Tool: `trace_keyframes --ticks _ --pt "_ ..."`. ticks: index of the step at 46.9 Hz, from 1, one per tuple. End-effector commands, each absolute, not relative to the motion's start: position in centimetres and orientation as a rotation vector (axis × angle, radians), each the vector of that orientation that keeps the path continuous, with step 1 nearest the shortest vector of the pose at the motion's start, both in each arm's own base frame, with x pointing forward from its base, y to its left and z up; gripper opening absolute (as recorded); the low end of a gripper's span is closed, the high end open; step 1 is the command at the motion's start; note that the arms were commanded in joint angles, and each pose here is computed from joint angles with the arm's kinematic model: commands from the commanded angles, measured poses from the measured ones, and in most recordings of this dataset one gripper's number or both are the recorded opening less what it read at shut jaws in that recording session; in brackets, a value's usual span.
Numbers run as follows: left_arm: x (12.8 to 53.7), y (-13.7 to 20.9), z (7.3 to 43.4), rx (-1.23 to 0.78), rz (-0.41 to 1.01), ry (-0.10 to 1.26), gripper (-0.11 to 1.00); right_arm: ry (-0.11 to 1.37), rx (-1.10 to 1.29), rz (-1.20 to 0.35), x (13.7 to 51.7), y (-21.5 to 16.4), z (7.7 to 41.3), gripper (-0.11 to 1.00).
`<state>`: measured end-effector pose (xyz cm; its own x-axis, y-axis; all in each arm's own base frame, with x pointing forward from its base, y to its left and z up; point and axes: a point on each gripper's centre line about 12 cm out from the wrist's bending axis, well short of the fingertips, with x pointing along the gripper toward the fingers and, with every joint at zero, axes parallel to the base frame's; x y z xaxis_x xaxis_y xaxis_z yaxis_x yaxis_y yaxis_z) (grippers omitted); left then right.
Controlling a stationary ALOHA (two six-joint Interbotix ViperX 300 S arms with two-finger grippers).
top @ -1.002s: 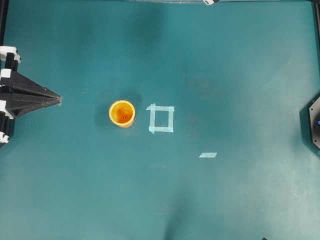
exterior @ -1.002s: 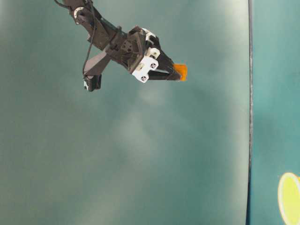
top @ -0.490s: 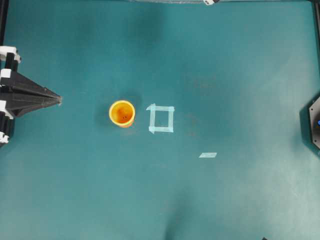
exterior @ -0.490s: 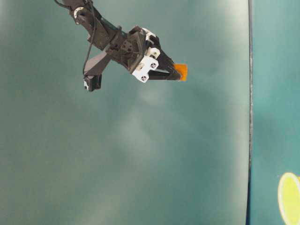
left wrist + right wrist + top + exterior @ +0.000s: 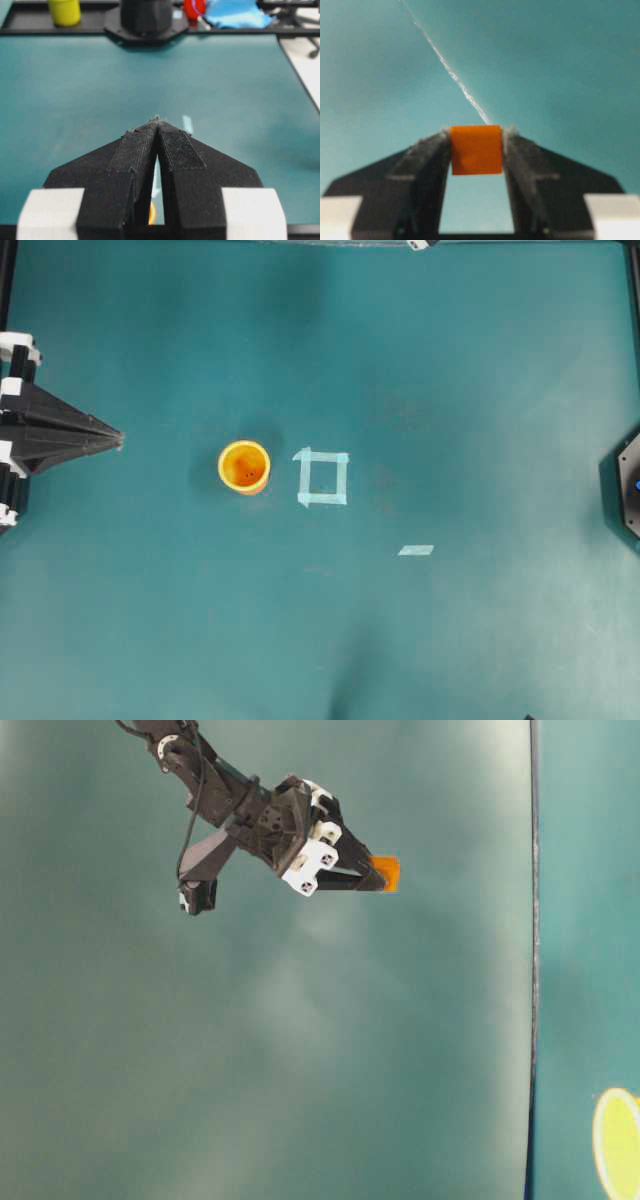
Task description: Move the block backward with right arm.
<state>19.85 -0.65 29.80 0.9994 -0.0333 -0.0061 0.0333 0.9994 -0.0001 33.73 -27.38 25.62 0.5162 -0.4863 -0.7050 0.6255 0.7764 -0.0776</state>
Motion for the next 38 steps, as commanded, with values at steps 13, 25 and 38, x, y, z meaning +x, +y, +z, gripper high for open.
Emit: trace_keyframes --ticks 13,25,38 --pt "20.03 -0.73 31.18 0.002 -0.037 -0.028 0.0 0.755 0.189 -0.679 33.7 -27.53 26.85 0.4" --pt "20.02 -0.72 31.14 -0.001 -0.037 -0.028 0.0 0.754 0.19 -0.679 33.7 -27.52 26.85 0.4" --pt "20.03 -0.69 31.18 -0.001 -0.035 -0.028 0.0 0.755 0.189 -0.679 33.7 -27.53 26.85 0.4"
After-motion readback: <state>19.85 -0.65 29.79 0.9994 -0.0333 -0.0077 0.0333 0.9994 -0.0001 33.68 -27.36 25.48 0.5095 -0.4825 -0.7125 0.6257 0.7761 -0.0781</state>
